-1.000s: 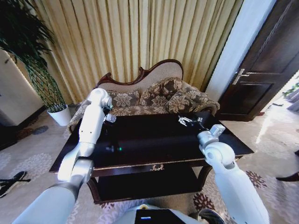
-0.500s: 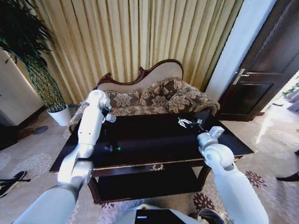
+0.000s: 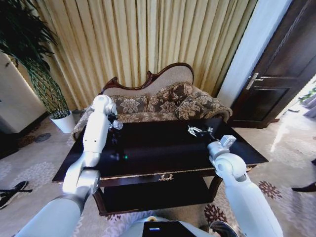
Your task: Move to the front of the table and place the trash on the table into the trash bin.
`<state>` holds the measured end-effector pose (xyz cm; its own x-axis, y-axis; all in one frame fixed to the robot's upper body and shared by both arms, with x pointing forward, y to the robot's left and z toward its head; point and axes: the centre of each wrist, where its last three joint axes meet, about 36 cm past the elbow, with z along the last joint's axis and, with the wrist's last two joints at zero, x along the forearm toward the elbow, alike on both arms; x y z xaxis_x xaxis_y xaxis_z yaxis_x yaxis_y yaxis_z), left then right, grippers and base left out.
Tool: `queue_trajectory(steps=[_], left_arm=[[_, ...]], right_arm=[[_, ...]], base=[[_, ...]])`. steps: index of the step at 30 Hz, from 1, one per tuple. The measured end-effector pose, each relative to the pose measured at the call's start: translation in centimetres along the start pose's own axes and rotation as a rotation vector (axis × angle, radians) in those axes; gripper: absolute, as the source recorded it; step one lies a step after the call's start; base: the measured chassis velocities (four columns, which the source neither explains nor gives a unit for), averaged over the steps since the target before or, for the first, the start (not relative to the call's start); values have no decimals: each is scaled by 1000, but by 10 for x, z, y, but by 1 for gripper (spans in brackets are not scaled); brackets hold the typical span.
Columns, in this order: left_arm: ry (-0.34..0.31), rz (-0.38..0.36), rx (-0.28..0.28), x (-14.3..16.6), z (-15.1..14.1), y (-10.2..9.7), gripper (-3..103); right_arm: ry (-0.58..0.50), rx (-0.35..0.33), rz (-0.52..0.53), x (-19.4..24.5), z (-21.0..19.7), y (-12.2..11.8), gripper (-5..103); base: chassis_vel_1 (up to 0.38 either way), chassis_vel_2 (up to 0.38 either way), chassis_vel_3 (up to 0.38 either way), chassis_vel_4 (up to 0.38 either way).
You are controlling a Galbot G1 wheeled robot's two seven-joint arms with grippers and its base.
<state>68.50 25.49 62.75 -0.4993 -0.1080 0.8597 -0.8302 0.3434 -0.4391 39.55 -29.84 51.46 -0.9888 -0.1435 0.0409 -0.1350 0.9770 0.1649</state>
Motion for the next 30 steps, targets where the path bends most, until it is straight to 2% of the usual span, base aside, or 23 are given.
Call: queue_trajectory(steps=[5, 6, 7, 8, 9, 11, 12, 15, 16, 17, 18, 20, 21, 23, 24, 25, 26, 27, 29, 30], left_arm=[[-14, 15, -9, 2, 2, 2, 36], [-41, 24, -26, 3, 4, 5, 32], [-41, 24, -26, 3, 4, 5, 32], [-90, 50, -63, 5, 6, 10, 29], [-90, 50, -63, 5, 6, 10, 29], [-183, 145, -171, 20, 11, 20, 28], [-183, 145, -171, 20, 11, 20, 28], [-296, 285, -347, 44, 13, 38, 28], [-296, 285, -347, 44, 13, 38, 28], [-326, 306, -391, 48, 13, 43, 28], [-326, 306, -391, 48, 13, 43, 28], [-437, 340, -527, 53, 15, 60, 28], [-437, 340, -527, 53, 15, 60, 28], [-589, 358, -690, 52, 16, 83, 28], [-589, 358, -690, 52, 16, 83, 28], [-658, 371, -765, 52, 15, 95, 28], [-754, 397, -865, 51, 14, 112, 28], [-754, 397, -865, 51, 14, 112, 28], [-894, 476, -1042, 46, 10, 138, 28], [-941, 515, -1108, 42, 9, 148, 28]], right_arm=[[2, -1, 2, 1, 1, 0, 100], [2, -2, 3, 1, 1, 0, 100], [2, -2, 3, 1, 1, 0, 100], [1, -3, 7, 2, 2, -1, 100], [1, -3, 7, 2, 2, -1, 100], [4, -6, 17, 3, 5, -1, 100], [4, -6, 17, 3, 5, -1, 100], [-5, -11, 27, 5, 9, -2, 100], [-5, -11, 27, 5, 9, -2, 100], [-7, -12, 28, 5, 9, -2, 100], [-7, -12, 28, 5, 9, -2, 100], [-14, -14, 31, 5, 8, -2, 100], [-14, -14, 31, 5, 8, -2, 100], [-20, -18, 30, 7, 7, -1, 100], [-20, -18, 30, 7, 7, -1, 100], [-23, -19, 28, 8, 6, 0, 100], [-28, -21, 27, 10, 5, 2, 100], [-28, -21, 27, 10, 5, 2, 100], [-34, -24, 27, 12, 4, 2, 100], [-37, -25, 27, 13, 4, 3, 100]], base=[[0, 0, 0, 0], [0, 0, 0, 0], [0, 0, 0, 0], [0, 0, 0, 0], [0, 0, 0, 0], [0, 0, 0, 0], [0, 0, 0, 0], [0, 0, 0, 0], [0, 0, 0, 0], [0, 0, 0, 0], [0, 0, 0, 0], [0, 0, 0, 0], [0, 0, 0, 0], [0, 0, 0, 0], [0, 0, 0, 0], [0, 0, 0, 0], [0, 0, 0, 0], [0, 0, 0, 0], [0, 0, 0, 0], [0, 0, 0, 0]])
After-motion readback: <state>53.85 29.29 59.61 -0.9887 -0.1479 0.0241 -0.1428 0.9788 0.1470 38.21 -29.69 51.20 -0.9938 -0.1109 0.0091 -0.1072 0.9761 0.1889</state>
